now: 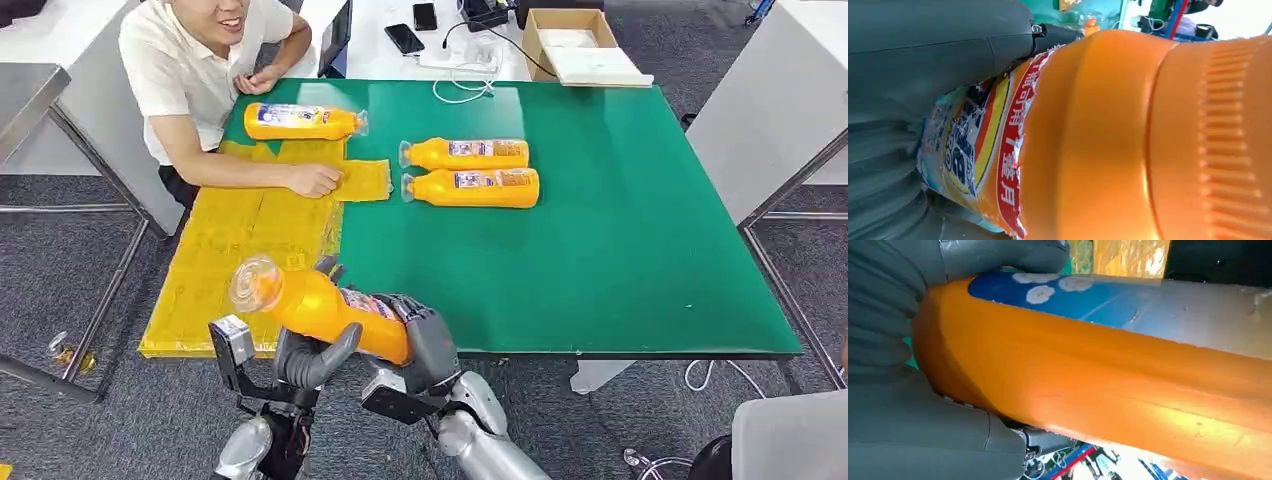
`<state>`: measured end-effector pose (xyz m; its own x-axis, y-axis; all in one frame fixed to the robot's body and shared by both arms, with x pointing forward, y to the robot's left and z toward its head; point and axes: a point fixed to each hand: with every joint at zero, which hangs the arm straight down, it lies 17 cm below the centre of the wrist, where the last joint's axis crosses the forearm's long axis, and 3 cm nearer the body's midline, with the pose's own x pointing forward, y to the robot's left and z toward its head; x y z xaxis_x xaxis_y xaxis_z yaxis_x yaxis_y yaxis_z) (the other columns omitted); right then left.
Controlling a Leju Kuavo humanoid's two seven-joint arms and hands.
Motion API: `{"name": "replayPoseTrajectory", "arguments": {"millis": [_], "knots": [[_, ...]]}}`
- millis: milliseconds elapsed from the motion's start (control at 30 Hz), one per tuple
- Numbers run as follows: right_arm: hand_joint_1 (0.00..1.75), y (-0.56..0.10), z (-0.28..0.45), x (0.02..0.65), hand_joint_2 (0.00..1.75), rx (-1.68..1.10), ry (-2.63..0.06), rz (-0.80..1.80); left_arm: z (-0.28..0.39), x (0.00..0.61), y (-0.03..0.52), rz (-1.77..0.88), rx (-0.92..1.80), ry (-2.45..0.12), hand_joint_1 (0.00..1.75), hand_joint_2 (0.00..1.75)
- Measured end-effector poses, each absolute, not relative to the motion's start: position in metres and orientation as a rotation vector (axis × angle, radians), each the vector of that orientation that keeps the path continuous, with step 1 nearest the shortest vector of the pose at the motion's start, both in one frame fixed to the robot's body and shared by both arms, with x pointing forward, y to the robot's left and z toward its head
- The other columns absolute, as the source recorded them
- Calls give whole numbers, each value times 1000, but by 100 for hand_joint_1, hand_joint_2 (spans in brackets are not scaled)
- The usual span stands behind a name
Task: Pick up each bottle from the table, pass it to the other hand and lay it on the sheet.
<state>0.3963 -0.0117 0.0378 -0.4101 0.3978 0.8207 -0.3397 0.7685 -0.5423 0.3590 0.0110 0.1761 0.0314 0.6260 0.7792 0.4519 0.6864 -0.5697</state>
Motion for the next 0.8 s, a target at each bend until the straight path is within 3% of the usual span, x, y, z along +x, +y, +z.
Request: {"name": "replayPoseTrajectory", "arguments": {"millis": [67, 100, 133, 167, 300, 333, 700, 800], "knots": [[133, -12, 37, 396, 175, -52, -1822, 811, 173, 360, 10, 163, -897, -1595, 175, 175], [86, -12, 36, 396, 175, -54, -1822, 812, 172, 360, 10, 163, -896, -1594, 175, 175], [12, -12, 36, 396, 175, -55, -1822, 813, 171, 360, 10, 162, -895, -1593, 175, 175], [0, -12, 36, 396, 175, -55, -1821, 813, 171, 360, 10, 160, -894, -1593, 175, 175], [0, -2, 39, 388, 175, -23, -1841, 818, 171, 361, 9, 154, -895, -1591, 175, 175], [0, 0, 41, 386, 0, -11, -1852, 814, 171, 360, 9, 153, -898, -1590, 175, 175], [0, 9, 50, 379, 0, 8, -1903, 800, 178, 359, 13, 145, -919, -1615, 175, 175], [0, 5, 54, 381, 0, 0, -1909, 755, 182, 366, 16, 97, -812, -1698, 175, 175]]}}
